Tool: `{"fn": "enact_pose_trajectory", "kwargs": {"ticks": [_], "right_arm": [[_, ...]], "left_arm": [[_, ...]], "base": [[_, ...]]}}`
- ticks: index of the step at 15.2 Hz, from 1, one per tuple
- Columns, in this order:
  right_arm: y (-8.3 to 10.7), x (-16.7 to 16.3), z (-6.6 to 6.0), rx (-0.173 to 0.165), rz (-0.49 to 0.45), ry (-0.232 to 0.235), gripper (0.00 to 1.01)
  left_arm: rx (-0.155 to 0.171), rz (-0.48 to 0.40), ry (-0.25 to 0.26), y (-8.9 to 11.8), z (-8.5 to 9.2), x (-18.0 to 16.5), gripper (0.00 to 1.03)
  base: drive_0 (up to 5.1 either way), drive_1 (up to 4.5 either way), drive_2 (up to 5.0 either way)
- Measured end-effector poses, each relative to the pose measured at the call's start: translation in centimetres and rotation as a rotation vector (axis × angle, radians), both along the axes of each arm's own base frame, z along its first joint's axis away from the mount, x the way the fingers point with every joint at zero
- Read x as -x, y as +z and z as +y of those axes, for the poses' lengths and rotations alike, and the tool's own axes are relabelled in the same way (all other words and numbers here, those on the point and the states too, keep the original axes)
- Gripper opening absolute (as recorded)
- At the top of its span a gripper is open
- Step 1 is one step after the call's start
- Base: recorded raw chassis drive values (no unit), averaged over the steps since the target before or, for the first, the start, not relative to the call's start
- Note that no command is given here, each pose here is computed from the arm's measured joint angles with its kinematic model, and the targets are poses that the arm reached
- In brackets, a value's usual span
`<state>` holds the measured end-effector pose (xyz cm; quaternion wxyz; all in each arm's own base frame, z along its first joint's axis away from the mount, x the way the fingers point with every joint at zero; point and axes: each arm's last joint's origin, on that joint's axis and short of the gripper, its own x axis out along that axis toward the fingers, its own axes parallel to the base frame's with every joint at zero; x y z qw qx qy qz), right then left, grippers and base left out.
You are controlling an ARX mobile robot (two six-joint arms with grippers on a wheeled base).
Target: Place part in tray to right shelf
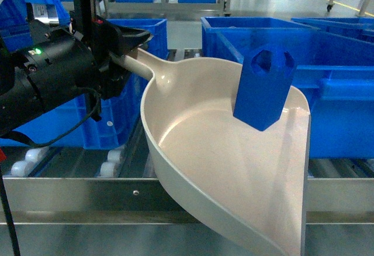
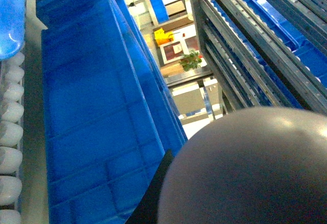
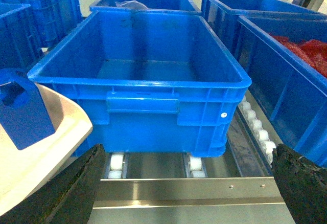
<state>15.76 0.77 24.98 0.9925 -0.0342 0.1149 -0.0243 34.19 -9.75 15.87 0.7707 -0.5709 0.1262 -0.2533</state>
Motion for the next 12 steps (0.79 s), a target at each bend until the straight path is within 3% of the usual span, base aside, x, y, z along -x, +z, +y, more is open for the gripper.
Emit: {"fn": "enact_pose_trajectory", "kwargs": {"ticks": [5, 9, 12], "right_arm": [[0.03, 0.03, 0.0, 0.0, -0.002, 0.0, 0.98], [-0.04, 0.03, 0.0, 0.0, 0.003, 0.0, 0.98], [0.07, 0.06, 0.0, -0.001, -0.003, 0.001, 0.98]], "left_arm": [[-0.003, 0.0, -0.002, -0.03, 0.0, 0.03, 0.12], [-0.002, -0.001, 0.005, -0.02, -0.01, 0.02, 0.12], [0.006, -0.003, 0.01, 0.05, 0.09, 0.0, 0.12]], "base": [[0.0, 0.0, 0.0], [-4.0, -0.49, 4.4], [0.0, 0.0, 0.0]]}}
